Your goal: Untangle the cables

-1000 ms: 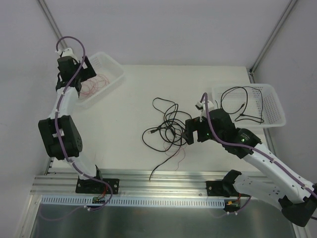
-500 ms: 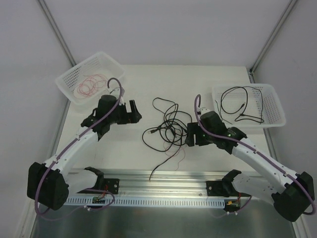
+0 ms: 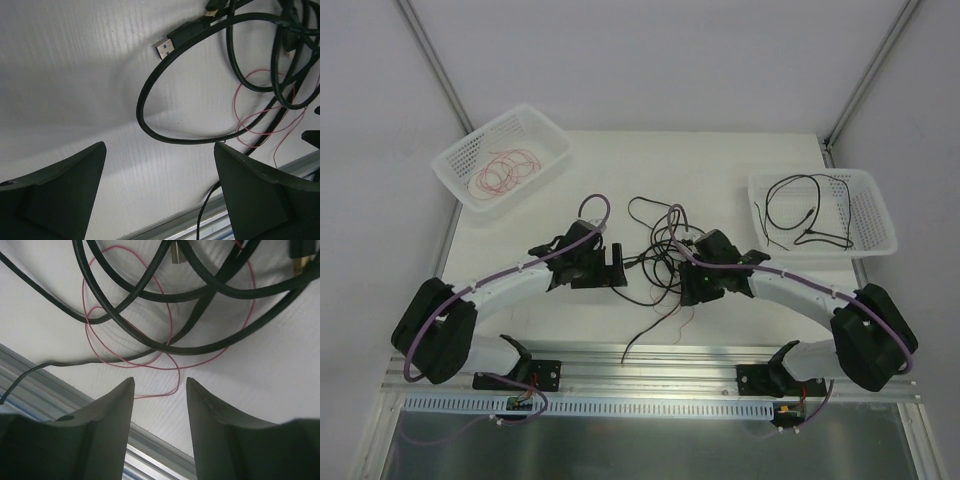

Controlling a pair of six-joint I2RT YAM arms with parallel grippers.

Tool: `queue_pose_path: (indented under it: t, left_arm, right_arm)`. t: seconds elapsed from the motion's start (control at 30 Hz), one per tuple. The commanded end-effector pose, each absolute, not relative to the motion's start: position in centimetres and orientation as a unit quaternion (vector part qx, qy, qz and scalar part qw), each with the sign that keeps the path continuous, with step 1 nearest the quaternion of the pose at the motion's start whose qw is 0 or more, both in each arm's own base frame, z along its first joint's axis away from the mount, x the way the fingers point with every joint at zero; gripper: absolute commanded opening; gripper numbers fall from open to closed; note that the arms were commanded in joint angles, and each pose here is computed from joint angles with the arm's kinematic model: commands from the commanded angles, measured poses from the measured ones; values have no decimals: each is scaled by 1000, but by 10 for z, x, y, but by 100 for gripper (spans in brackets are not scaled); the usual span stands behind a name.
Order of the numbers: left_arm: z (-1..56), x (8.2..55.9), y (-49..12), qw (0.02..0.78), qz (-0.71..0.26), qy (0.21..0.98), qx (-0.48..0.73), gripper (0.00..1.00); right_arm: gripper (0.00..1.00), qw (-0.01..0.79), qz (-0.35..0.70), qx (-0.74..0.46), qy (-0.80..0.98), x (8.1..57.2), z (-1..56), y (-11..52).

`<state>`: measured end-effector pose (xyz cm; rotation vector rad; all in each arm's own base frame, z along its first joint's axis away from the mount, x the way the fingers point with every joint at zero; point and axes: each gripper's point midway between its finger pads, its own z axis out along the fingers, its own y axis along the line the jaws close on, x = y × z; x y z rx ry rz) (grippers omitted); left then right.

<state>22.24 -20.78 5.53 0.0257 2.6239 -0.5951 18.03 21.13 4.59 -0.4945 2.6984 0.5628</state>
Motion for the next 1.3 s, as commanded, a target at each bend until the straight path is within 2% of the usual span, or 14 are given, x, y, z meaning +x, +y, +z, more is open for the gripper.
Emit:
queue_pose_path:
  t: [0.0,0.13,0.2,0.27,0.37,0.4,0.47,0.5,0.6,0.7,0.93,1.07,1.27]
  left_arm:
    - [59,238,-221,227,-214,950,-9,89]
    - [44,241,-226,209,-197,958,-10,78]
    - [41,244,-227,208,-192,959,-12,67]
    - [35,244,-229,201,-188,961,-13,61]
    - [25,243,-227,193,-175,965,-21,38]
    - [21,244,-224,193,-166,967,-25,22]
    - [19,244,-222,193,-161,967,-29,8]
    - [18,250,-216,207,-144,967,-37,0]
    - [16,255,-207,215,-129,967,-51,0]
    - [13,264,-187,214,-115,966,-87,0]
    - [12,280,-125,218,-84,956,-179,0]
    - [14,280,-97,225,-70,949,-211,0]
    - [14,276,-77,228,-60,942,-238,0]
  right_arm:
    - [49,184,206,-197,941,192,49,232]
    - [49,177,181,-188,949,197,38,234]
    - [49,172,165,-185,953,198,32,234]
    - [49,168,153,-184,956,199,30,234]
    - [43,167,134,-187,959,198,28,233]
    - [35,171,130,-189,958,199,29,233]
    - [25,175,128,-188,958,199,31,232]
    - [14,182,131,-187,957,199,36,231]
    - [1,193,137,-191,953,197,50,228]
    - [1,213,120,-192,951,196,66,214]
    - [1,303,80,-189,931,194,149,157]
    - [1,380,80,-143,910,200,208,114]
    - [1,493,94,-119,857,193,310,86]
